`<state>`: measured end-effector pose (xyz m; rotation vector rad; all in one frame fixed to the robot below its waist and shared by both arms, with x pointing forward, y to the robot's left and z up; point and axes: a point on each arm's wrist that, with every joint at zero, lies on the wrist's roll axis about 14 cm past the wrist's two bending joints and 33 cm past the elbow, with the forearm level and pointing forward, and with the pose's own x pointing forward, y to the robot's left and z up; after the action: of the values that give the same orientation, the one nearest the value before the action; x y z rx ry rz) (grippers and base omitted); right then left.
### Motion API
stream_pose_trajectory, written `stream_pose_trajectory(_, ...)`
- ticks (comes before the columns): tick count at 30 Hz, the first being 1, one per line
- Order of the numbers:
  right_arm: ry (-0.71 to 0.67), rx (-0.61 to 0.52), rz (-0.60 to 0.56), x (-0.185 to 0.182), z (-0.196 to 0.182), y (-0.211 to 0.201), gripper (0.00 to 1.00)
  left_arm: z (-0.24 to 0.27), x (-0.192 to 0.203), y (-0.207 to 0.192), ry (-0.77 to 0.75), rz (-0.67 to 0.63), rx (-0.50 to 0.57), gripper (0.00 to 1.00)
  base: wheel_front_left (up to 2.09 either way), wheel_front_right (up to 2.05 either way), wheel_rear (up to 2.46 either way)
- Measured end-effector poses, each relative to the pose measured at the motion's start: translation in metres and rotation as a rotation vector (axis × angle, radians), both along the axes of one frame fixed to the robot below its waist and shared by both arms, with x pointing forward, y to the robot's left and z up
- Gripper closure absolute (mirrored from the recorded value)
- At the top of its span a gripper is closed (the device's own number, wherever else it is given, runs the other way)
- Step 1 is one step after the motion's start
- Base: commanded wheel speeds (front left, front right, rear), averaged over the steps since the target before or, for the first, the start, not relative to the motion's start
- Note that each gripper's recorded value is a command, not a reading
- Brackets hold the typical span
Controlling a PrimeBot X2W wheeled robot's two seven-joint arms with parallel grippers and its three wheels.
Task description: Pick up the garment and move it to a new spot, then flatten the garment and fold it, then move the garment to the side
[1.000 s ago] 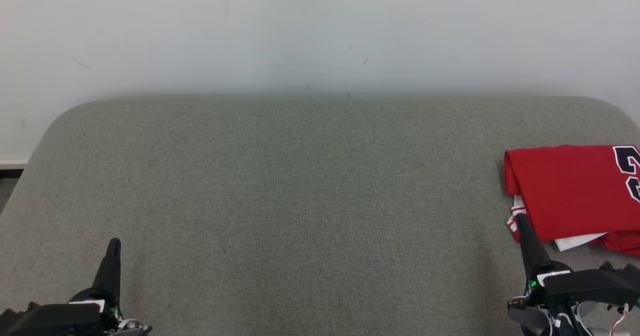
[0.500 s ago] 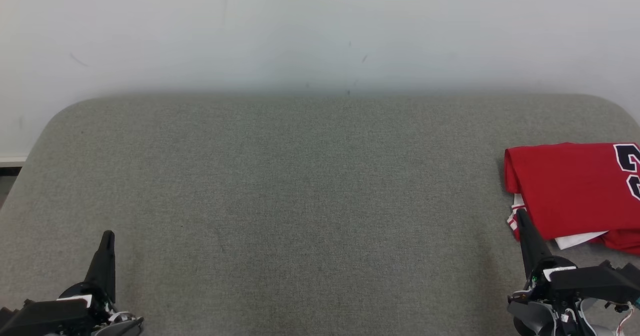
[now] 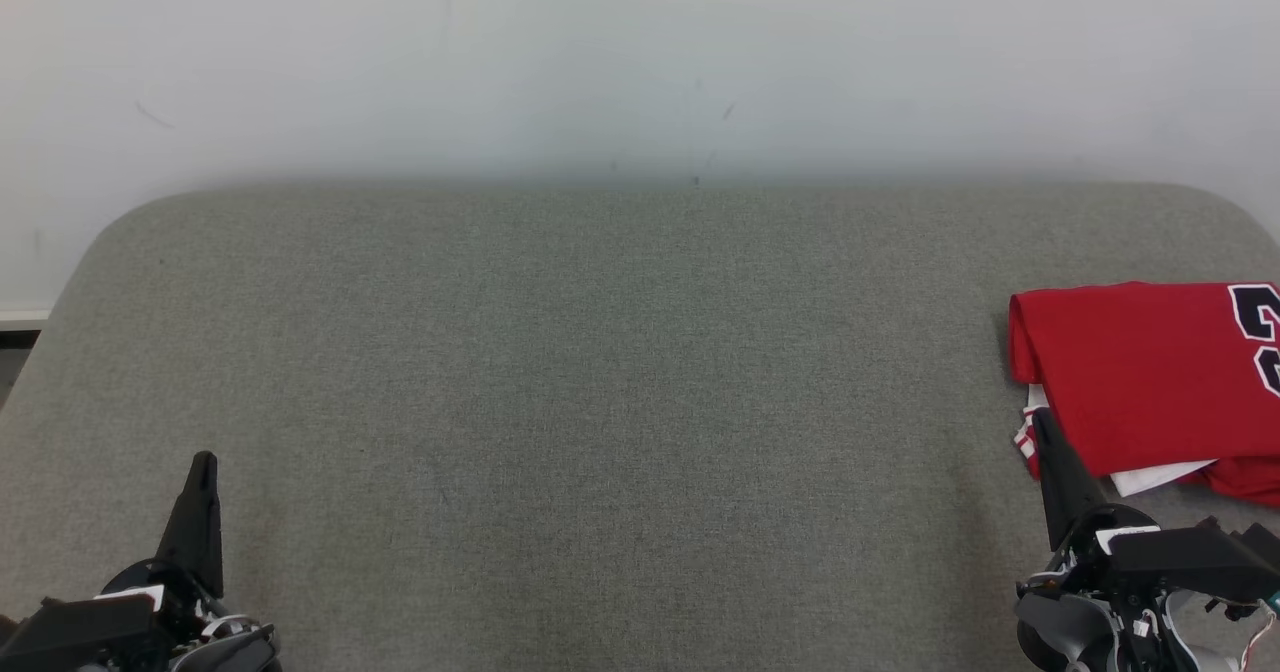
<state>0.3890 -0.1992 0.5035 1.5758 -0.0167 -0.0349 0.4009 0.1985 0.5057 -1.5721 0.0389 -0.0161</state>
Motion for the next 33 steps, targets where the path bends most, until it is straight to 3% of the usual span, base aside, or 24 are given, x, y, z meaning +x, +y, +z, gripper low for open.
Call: stream_pose_trajectory(33, -0.001, 0.000, 0.000, 0.0002, 0.0004, 0.0001, 1.00, 0.0001, 0.0001, 0.0000, 0.000, 0.000, 0.000, 1.00, 0.00, 0.00, 0.00)
